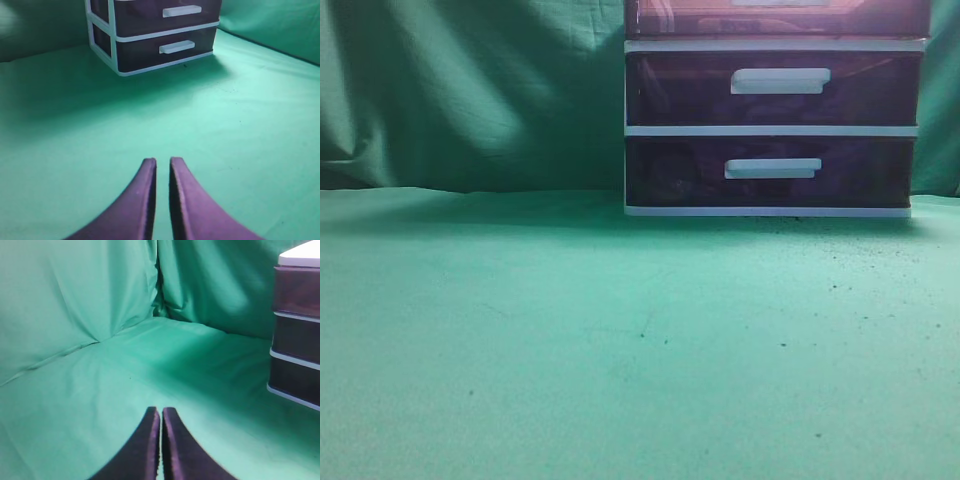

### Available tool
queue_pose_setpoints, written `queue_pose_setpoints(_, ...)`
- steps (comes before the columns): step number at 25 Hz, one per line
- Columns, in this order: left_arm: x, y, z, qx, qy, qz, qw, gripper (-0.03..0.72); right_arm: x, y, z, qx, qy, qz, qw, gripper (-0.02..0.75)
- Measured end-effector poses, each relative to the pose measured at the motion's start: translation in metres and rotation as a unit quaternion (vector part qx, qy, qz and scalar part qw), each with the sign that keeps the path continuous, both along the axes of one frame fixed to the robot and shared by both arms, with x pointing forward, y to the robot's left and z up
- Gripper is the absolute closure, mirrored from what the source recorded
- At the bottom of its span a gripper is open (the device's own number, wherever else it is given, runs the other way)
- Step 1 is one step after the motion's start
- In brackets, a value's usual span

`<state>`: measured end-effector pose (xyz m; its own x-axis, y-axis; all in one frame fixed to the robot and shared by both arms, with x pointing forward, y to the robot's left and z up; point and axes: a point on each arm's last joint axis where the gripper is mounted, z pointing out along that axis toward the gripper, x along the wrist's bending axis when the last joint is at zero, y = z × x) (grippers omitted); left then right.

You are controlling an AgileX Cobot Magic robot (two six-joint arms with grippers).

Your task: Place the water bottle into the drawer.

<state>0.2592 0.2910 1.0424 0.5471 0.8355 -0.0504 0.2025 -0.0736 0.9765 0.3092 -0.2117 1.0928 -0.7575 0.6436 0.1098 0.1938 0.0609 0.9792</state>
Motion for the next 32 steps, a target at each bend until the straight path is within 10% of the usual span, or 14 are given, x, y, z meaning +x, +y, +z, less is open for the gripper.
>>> queue_pose_setpoints(32,0.016,-0.013,-0.048,0.01,0.013,-0.004,1.0,0.631,-0.009,-0.031,-0.005,-0.035,-0.026,-0.067,0.997,0.691)
